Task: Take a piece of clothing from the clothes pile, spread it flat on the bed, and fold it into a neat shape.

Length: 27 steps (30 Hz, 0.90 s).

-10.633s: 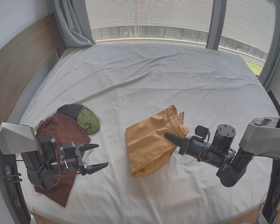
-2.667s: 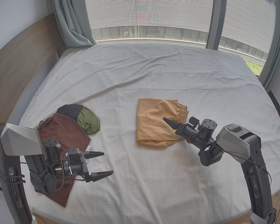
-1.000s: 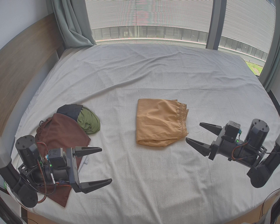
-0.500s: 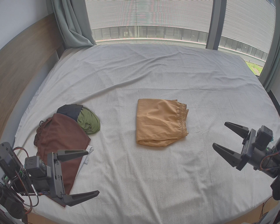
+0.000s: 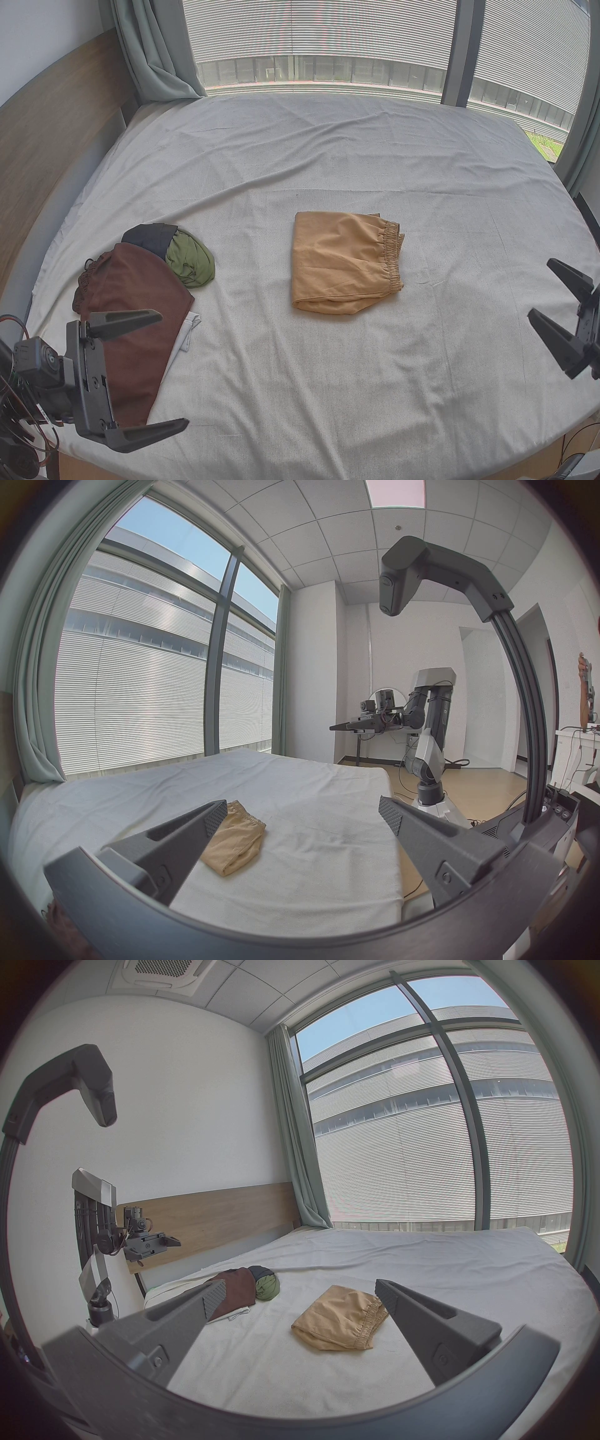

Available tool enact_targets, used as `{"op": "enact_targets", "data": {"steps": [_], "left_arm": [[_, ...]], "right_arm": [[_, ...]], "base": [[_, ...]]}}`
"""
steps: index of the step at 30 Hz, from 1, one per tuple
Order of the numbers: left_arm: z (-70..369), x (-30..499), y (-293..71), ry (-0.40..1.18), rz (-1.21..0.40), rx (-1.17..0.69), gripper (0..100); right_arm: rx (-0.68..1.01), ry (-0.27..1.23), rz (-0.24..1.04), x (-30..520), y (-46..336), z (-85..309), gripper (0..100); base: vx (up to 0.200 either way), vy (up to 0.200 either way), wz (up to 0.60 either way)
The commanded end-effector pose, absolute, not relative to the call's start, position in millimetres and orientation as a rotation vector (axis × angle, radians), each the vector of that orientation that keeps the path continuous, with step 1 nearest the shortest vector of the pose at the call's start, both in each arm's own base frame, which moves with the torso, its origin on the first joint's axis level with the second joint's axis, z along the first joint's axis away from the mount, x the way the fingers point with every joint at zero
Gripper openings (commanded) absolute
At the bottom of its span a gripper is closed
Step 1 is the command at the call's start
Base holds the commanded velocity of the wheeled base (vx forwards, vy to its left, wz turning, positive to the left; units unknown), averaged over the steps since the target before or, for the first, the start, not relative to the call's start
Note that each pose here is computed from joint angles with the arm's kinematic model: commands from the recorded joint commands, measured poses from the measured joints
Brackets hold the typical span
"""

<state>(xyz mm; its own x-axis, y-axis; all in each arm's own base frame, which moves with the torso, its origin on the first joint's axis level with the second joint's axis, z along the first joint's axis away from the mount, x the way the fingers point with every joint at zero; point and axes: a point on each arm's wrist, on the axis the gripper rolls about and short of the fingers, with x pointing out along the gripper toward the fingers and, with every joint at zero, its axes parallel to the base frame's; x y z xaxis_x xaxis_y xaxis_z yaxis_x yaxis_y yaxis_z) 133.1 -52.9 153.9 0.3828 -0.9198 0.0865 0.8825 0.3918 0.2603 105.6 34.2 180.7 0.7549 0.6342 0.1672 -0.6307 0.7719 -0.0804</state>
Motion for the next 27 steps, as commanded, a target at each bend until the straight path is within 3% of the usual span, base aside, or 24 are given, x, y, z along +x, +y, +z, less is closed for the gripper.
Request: {"op": "enact_targets", "data": {"steps": [1,16,27], "left_arm": [[162,116,-50,-0.297,-1.16,0.202,100],[168,73,-38,-0.323,-1.155,0.203,100],[164,17,-21,-0.318,-1.074,0.055,100]], "right_arm": [[-0.037,-0.296,0.655,60,22,189,100],[-0.037,-0.275,0.585,-17,8,163,100],[0.022,-0.276,0.568,-34,6,142,100]], "base": [[0.0,0.0,0.0],[0.0,0.0,0.0],[0.0,0.0,0.0]]}}
